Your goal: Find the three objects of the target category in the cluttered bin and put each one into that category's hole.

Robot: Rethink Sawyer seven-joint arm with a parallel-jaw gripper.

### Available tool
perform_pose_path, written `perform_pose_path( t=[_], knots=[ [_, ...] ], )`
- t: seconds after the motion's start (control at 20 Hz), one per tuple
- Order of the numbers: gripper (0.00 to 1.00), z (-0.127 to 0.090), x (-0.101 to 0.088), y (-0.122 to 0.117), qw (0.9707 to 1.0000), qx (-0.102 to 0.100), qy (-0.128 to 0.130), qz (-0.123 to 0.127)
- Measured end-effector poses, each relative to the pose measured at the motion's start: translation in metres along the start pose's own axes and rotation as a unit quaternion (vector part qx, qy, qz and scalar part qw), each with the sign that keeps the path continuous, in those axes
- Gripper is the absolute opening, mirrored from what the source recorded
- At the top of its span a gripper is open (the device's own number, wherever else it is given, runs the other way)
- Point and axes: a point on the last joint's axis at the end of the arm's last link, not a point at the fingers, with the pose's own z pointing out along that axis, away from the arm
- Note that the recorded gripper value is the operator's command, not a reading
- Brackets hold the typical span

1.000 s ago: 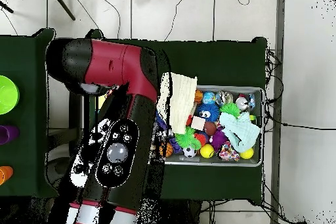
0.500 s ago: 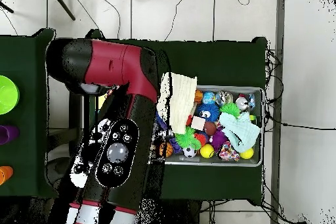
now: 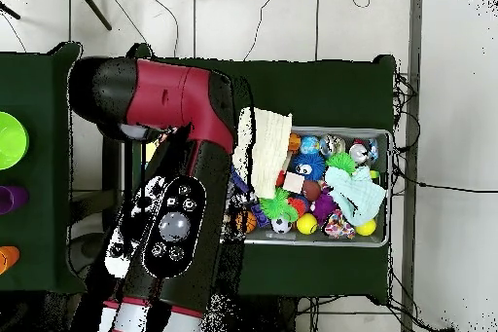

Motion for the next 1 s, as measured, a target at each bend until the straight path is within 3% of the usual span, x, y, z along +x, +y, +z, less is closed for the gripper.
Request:
perform_pose_path(
  t=[1.0],
  knots=[
    [0.0, 0.014, 0.001, -0.004, 0.9999, 0.0, -0.014, 0.005]
  ],
)
